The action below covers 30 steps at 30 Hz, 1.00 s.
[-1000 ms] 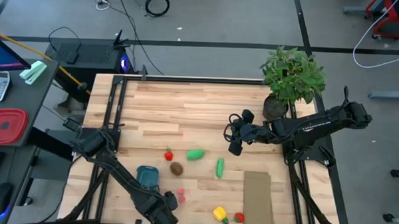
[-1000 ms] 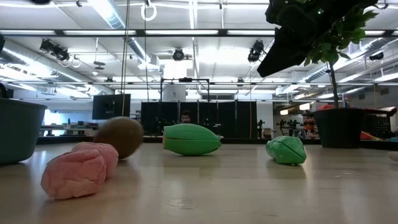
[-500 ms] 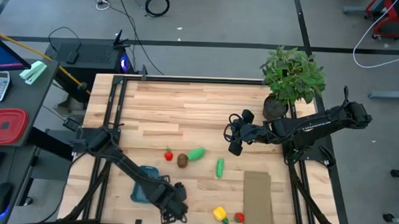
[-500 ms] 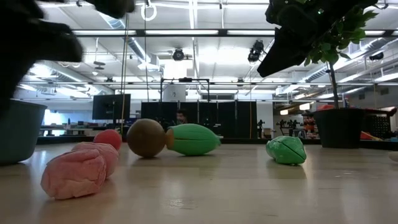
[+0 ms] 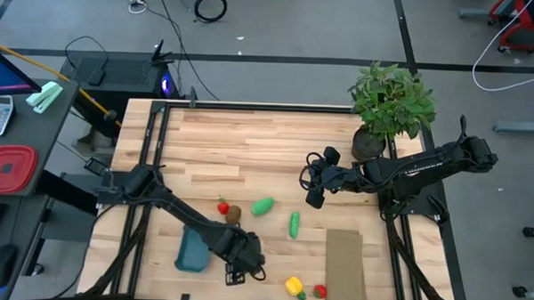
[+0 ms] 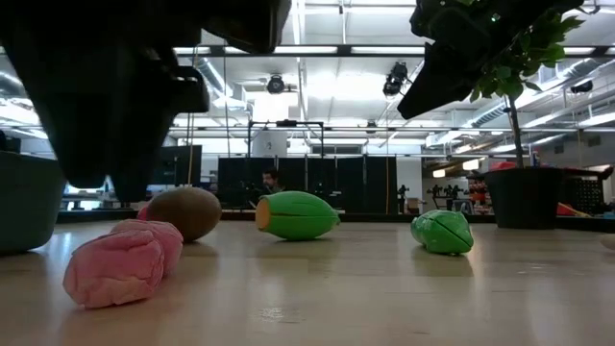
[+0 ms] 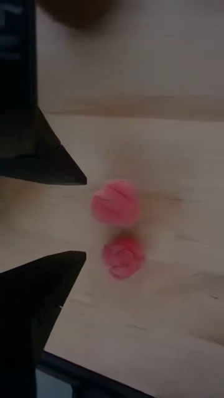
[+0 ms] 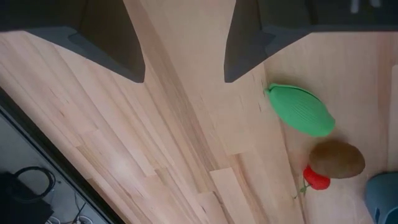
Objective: Pick and placing Produce into tupperware
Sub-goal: Put the top pink peach into the blue bin
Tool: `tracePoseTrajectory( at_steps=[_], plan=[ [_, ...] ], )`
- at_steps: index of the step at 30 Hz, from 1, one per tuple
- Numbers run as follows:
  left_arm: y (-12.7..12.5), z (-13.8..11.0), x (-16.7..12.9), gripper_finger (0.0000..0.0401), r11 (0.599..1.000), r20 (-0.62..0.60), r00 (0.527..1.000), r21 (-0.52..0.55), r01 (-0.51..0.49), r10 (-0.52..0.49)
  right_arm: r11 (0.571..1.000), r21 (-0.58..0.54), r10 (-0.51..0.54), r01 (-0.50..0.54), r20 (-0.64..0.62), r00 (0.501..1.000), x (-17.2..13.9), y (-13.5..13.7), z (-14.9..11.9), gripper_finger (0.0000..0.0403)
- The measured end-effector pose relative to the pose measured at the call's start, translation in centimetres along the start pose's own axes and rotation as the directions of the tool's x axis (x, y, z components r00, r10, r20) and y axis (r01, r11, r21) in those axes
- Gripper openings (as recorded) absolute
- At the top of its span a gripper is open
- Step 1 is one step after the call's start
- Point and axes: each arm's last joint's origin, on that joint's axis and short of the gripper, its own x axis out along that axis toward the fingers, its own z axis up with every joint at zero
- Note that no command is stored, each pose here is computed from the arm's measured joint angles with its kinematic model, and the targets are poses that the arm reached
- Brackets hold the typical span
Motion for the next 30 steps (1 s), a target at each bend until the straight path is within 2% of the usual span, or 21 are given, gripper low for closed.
tracePoseTrajectory(
  at_steps=[12,18,24,30],
  plan=[
    [0.0,1.0,0.1,0.0189,0.999,0.069,0.997,0.035,0.037,-0.040,1.000,-0.017,0.000,0.000,0.000,1.000,0.0,0.0,0.0,0.0231],
    [-0.1,1.0,1.9,0.0189,0.998,0.009,0.999,0.041,0.044,-0.045,1.000,-0.016,0.000,0.000,0.001,1.000,0.0,0.0,0.0,0.0231],
    [0.3,1.1,2.0,0.0186,0.998,0.039,0.999,0.069,-0.012,0.010,1.000,-0.016,0.000,0.000,0.001,1.000,0.0,0.0,0.0,0.0231],
    [1.0,0.9,2.3,0.0187,0.996,-0.013,0.999,0.073,-0.051,0.053,1.000,-0.016,0.000,0.000,0.001,1.000,0.0,0.0,0.0,0.0231]
  ],
)
